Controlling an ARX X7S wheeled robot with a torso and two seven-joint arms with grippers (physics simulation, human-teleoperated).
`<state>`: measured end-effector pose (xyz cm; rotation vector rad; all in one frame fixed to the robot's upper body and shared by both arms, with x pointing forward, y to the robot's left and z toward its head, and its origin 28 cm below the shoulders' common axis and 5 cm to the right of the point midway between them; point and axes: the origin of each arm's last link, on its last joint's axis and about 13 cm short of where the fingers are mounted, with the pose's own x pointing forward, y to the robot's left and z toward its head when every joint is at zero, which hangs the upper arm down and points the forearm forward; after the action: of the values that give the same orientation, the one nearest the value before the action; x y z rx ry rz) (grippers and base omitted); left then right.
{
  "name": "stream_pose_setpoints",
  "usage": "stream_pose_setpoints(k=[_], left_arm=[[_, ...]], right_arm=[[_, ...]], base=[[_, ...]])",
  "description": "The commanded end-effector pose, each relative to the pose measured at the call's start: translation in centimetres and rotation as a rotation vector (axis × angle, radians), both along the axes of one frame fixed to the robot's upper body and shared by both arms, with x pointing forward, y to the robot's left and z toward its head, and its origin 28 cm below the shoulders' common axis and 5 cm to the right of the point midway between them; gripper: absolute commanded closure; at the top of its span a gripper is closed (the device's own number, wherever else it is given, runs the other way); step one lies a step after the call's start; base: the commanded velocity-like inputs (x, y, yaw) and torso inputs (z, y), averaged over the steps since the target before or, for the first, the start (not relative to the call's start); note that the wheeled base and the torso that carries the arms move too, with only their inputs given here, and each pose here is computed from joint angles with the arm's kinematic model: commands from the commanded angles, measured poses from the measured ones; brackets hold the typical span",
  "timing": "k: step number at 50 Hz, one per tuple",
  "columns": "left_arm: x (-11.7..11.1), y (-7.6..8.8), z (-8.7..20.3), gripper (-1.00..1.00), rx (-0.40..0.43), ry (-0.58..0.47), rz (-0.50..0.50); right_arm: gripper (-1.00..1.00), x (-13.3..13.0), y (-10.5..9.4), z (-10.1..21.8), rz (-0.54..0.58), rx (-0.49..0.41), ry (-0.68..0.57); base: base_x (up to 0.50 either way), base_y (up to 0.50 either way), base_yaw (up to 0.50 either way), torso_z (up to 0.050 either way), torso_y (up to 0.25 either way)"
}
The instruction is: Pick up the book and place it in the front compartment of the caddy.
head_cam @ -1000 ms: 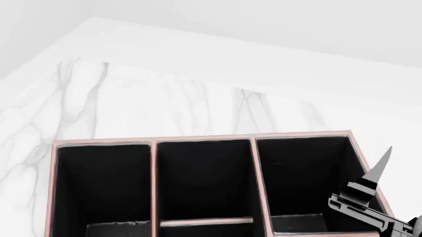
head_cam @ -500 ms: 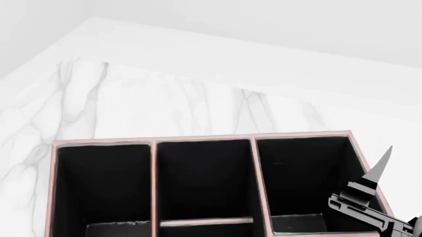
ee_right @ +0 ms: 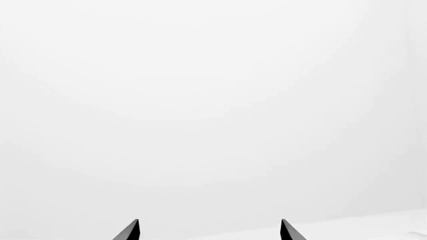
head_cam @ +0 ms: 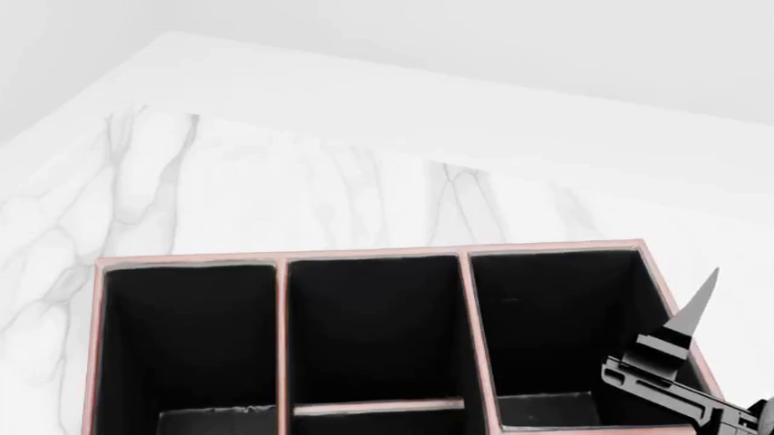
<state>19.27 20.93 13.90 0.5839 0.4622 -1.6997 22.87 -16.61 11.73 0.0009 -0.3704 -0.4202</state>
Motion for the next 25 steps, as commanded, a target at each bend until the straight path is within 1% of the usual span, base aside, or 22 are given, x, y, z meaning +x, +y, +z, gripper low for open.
stream_pose_setpoints(k=[1,11,12,13,14,16,20,21,25], left_arm=[[-1.3,0.1,2.8,1.0,-0.067,-0.204,0.168],[-1.0,0.5,4.9,1.0,-0.087,-0.307,0.197],[-0.7,0.6,5.1,1.0,-0.092,-0.348,0.209],[-0.6,0.6,5.1,1.0,-0.095,-0.34,0.215],[-0.3,0.7,5.3,1.0,-0.094,-0.376,0.229],[-0.1,0.8,5.4,1.0,-0.095,-0.376,0.242],[0.5,0.9,6.1,1.0,-0.121,-0.448,0.271],[0.7,0.9,6.5,1.0,-0.124,-0.481,0.281],[1.0,0.9,7.4,1.0,-0.14,-0.52,0.302]], right_arm=[[-1.0,-0.1,0.0,0.0,0.002,0.001,-0.002],[-1.0,-0.1,-0.1,0.1,0.001,0.004,-0.002],[-1.0,-0.1,-0.1,0.1,0.001,0.005,-0.002],[-1.0,-0.1,-0.1,0.1,0.001,0.005,-0.002],[-1.0,-0.1,-0.1,0.1,0.0,0.006,-0.002],[-1.0,0.0,-0.1,0.1,0.0,0.007,-0.002],[-1.0,0.0,-0.1,0.1,-0.001,0.008,-0.001],[-1.0,0.0,-0.1,0.1,-0.001,0.009,-0.001],[-1.0,0.0,-0.1,0.1,0.0,0.009,-0.002]], base=[[0.0,0.0,0.0,0.0,0.0],[0.0,0.0,0.0,0.0,0.0],[0.0,0.0,0.0,0.0,0.0],[0.0,0.0,0.0,0.0,0.0],[0.0,0.0,0.0,0.0,0.0],[0.0,0.0,0.0,0.0,0.0],[0.0,0.0,0.0,0.0,0.0],[0.0,0.0,0.0,0.0,0.0],[0.0,0.0,0.0,0.0,0.003]])
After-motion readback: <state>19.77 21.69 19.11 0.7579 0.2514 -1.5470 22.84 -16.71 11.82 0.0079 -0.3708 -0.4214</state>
